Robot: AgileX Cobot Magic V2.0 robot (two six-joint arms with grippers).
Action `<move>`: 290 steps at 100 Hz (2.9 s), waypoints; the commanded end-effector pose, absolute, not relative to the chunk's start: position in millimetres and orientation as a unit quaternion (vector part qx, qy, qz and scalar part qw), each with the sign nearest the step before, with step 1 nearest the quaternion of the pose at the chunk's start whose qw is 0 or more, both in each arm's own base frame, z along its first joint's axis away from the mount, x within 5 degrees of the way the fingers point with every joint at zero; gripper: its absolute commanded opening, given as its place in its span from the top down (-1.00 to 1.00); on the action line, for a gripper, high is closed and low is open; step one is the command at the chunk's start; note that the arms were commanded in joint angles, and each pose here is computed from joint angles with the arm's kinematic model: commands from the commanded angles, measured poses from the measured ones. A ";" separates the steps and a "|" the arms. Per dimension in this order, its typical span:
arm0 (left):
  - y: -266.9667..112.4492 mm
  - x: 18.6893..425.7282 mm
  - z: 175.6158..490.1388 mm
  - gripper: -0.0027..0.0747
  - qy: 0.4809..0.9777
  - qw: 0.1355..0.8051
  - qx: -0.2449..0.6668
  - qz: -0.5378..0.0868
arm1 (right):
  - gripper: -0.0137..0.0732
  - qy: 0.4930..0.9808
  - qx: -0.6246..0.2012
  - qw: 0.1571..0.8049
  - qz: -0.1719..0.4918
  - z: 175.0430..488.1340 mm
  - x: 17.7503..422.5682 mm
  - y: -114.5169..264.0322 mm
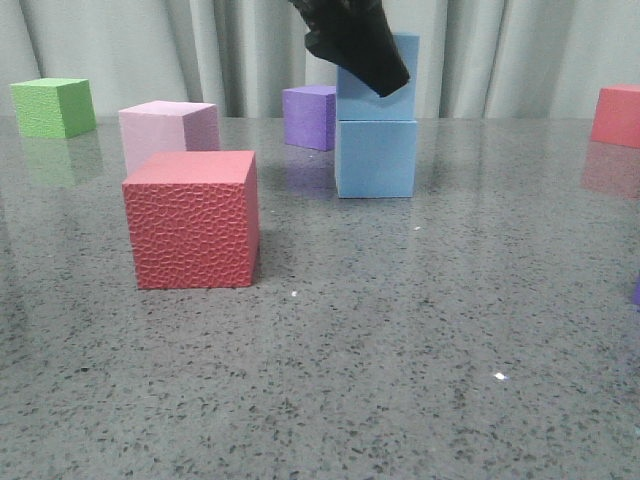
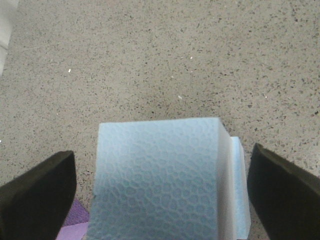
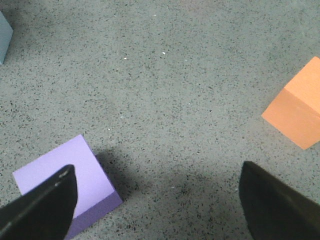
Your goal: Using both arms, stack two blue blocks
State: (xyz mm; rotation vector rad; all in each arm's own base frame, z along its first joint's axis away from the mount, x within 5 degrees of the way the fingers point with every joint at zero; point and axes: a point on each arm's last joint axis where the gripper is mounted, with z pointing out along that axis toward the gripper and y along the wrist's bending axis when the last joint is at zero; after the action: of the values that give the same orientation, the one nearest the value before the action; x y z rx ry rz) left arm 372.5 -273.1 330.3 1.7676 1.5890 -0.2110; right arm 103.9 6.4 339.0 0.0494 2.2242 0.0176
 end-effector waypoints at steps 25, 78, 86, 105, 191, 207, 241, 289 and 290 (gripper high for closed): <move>-262.9 344.5 403.6 -0.78 0.609 0.438 0.653 -0.105 | -0.80 0.877 0.015 0.480 0.008 350.8 107.0 6.4; -234.4 312.2 474.6 -0.78 0.648 0.512 0.547 -0.141 | -0.68 0.879 0.016 0.477 0.010 350.3 106.7 6.6; -223.9 312.8 486.1 -0.78 0.663 0.534 0.502 -0.151 | -0.68 0.880 0.016 0.475 0.009 349.9 106.5 6.4; -188.2 323.1 504.3 -0.78 0.696 0.570 0.406 -0.159 | -0.68 0.882 0.017 0.471 0.008 349.3 106.1 6.2; -15.1 309.6 521.8 -0.78 0.803 0.574 0.128 -0.095 | -0.68 0.882 0.017 0.471 0.010 349.3 106.1 6.6; -11.8 287.2 509.1 -0.78 0.802 0.582 0.111 -0.078 | -0.68 0.882 0.018 0.472 0.011 349.4 106.1 6.7; -9.4 220.4 459.4 -0.78 0.794 0.601 0.071 -0.063 | -0.68 0.881 0.017 0.474 0.011 349.7 106.3 6.8; -14.7 140.6 392.8 -0.78 0.798 0.594 0.054 -0.082 | -0.68 0.880 0.017 0.475 0.013 350.0 106.5 7.0; -14.8 139.7 391.9 -0.78 0.798 0.595 0.052 -0.083 | -0.68 0.880 0.017 0.475 0.013 350.0 106.5 7.0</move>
State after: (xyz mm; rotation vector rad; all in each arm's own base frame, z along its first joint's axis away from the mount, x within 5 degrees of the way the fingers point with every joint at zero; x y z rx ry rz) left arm 150.4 -14.2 384.6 0.1793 1.9668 -0.1641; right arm 103.4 7.0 338.3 0.0538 2.2335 0.0287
